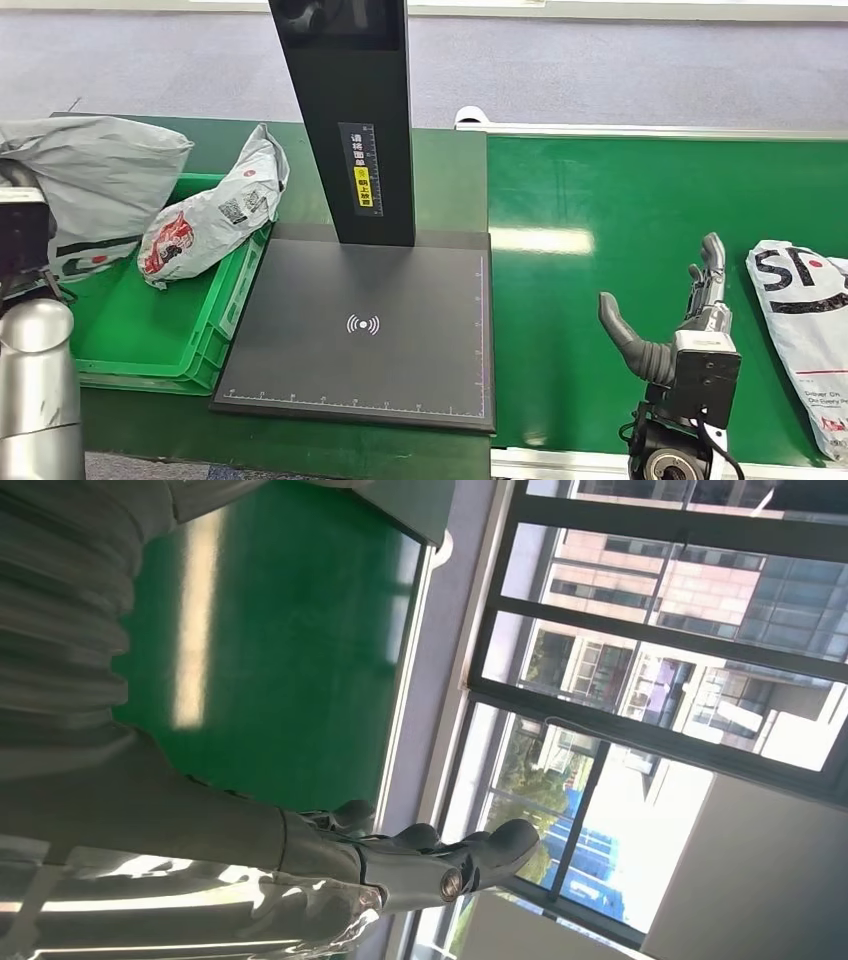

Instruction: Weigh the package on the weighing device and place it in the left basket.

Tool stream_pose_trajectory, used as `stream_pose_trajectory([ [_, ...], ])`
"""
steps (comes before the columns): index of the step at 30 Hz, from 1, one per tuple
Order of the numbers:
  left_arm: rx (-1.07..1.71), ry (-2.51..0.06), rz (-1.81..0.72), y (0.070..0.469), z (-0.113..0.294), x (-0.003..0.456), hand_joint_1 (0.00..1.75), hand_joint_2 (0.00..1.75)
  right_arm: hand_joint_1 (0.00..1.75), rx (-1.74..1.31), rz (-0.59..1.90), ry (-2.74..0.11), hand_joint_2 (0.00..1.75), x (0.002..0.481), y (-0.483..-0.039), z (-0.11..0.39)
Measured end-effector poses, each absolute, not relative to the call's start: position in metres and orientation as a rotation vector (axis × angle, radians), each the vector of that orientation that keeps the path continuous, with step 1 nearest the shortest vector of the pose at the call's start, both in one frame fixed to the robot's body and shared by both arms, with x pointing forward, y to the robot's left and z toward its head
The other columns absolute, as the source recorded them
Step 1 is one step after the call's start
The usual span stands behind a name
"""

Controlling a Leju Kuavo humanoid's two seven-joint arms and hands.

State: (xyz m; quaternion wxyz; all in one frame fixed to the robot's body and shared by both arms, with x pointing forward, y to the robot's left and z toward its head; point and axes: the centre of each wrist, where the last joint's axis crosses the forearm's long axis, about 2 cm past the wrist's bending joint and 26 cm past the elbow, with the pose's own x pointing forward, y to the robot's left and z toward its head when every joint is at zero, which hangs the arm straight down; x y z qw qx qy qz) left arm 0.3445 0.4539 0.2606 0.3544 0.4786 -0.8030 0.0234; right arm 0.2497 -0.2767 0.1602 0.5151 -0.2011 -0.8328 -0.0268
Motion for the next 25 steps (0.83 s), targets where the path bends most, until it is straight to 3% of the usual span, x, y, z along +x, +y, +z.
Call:
stream_pose_trajectory([
  [2, 1.249, -2.014, 0.078, 0.471, 0.26, 0.352, 1.74, 1.75, 0.0, -0.475, -0.065, -1.998, 1.75, 0.251, -0.277, 0.161],
  [6, 1.27, -1.891, 0.109, 0.506, 0.256, 0.365, 0.0, 1.75, 0.0, -0.465, -0.064, -1.991, 1.75, 0.254, -0.277, 0.164],
  [15, 1.085, -1.805, 0.062, 0.521, 0.23, 0.371, 0.0, 1.75, 0.0, -0.464, -0.065, -1.986, 1.75, 0.256, -0.277, 0.165],
  [25, 0.772, -1.931, 0.045, 0.488, 0.225, 0.376, 0.0, 1.75, 0.0, -0.467, -0.058, -1.983, 1.75, 0.259, -0.277, 0.165],
])
